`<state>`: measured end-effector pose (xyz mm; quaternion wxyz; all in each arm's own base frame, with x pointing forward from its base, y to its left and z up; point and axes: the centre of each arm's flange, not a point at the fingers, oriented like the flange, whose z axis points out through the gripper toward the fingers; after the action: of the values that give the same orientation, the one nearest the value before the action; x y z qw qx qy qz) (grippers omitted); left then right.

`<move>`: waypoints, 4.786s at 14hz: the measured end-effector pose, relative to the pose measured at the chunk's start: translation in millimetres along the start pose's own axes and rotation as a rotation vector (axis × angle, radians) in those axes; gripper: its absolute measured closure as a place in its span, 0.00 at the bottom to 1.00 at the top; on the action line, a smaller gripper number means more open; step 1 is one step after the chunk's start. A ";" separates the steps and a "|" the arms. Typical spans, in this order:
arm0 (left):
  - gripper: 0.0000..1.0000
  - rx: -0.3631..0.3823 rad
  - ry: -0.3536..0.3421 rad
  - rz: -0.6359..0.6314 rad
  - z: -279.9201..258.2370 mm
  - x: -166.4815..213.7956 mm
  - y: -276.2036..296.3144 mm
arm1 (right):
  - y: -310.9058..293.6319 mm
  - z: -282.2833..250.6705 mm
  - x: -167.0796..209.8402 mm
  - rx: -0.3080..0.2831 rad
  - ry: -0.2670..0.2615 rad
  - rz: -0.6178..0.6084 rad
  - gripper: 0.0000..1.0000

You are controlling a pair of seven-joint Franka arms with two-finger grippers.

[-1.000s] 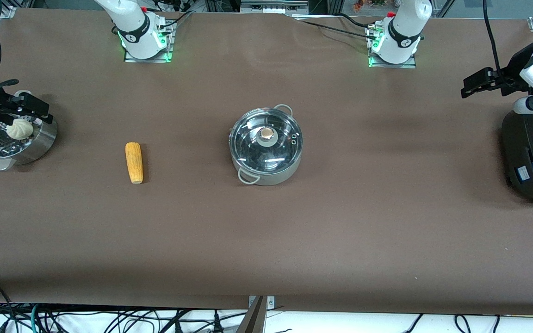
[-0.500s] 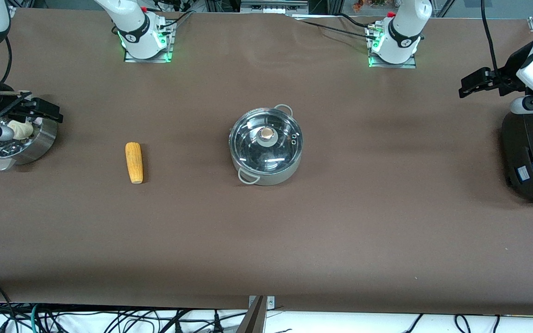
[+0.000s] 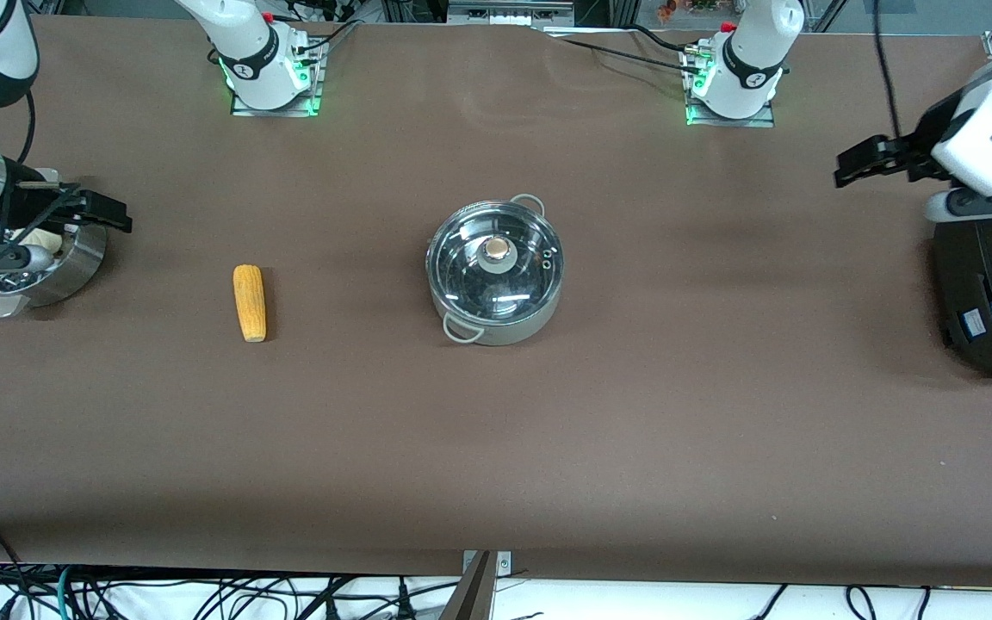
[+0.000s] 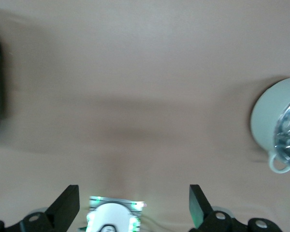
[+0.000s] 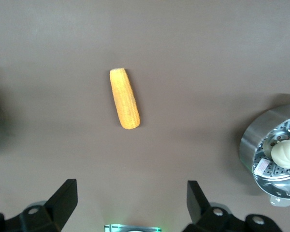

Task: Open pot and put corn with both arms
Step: 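Reach the right gripper to the corn while the left gripper reaches the lid, then grasp the corn with the right gripper while the left gripper grasps the lid knob, then lift the glass lid off the pot with the left gripper, then carry the corn over the pot while the left gripper lowers the lid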

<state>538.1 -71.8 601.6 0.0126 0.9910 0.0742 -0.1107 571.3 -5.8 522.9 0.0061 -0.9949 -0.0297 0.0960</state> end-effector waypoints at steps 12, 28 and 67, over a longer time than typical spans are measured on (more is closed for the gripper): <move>0.00 -0.085 0.046 -0.120 162.9 -28.4 348.0 | -48.2 173.3 30.9 -0.169 0.112 -0.200 0.00; 0.37 -0.042 0.099 -0.111 272.5 -21.5 431.3 | -54.4 334.8 31.6 -0.135 0.206 -0.265 0.55; 0.50 0.001 0.051 0.129 376.8 61.5 8.6 | -416.0 167.3 37.2 0.323 0.026 -0.069 0.69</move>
<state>516.7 -87.0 220.6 0.0171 0.9962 0.0106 -0.0842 551.7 412.7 359.0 0.1694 -0.9806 -0.0478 0.0865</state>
